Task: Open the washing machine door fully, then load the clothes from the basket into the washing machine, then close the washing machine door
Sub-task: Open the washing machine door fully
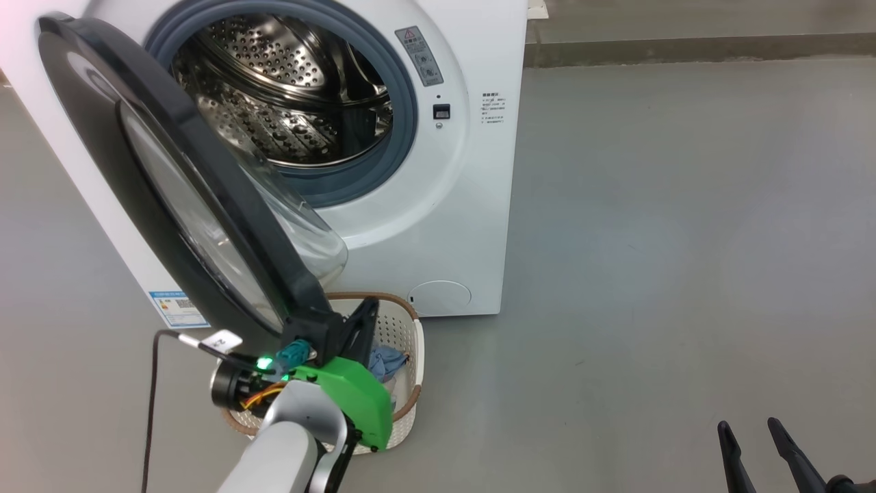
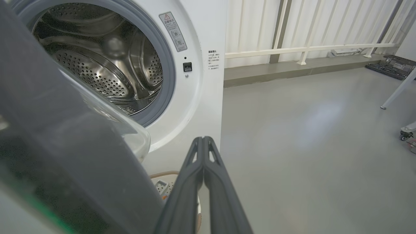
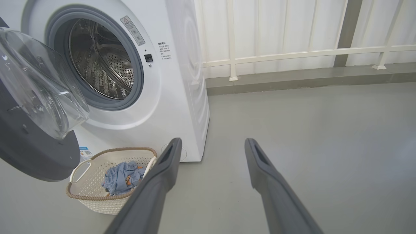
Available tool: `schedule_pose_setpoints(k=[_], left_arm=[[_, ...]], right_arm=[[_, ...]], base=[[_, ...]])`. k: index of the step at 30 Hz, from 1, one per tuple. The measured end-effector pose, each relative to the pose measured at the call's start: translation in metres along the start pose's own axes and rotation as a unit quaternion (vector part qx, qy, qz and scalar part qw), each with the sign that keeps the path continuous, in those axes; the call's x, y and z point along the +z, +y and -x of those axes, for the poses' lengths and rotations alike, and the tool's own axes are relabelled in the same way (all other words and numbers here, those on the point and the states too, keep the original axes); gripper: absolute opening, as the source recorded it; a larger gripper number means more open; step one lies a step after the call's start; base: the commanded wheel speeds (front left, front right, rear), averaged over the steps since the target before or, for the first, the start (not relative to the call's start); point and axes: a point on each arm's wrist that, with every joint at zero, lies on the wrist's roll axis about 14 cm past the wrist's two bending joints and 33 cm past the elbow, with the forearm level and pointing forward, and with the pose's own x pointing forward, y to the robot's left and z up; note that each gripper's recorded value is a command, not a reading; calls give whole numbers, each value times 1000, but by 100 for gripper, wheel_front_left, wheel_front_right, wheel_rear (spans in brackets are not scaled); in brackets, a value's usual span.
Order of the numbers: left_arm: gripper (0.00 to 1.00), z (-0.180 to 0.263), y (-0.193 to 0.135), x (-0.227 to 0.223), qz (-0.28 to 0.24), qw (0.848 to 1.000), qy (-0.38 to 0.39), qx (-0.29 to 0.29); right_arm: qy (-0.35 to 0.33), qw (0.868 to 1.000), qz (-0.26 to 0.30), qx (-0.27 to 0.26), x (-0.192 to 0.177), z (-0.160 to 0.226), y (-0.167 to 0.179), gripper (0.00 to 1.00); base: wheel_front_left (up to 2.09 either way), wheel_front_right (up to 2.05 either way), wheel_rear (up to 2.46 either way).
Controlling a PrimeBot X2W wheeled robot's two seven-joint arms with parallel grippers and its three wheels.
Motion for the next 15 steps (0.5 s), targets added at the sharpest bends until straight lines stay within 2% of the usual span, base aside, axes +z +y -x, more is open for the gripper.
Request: schedule_pose_setpoints(k=[15], left_arm=[[0,1,20,-8,-2,999,2,37]], right_arm=[[1,1000,-1,6,0,-2,4,100]], base=[[0,0,0]])
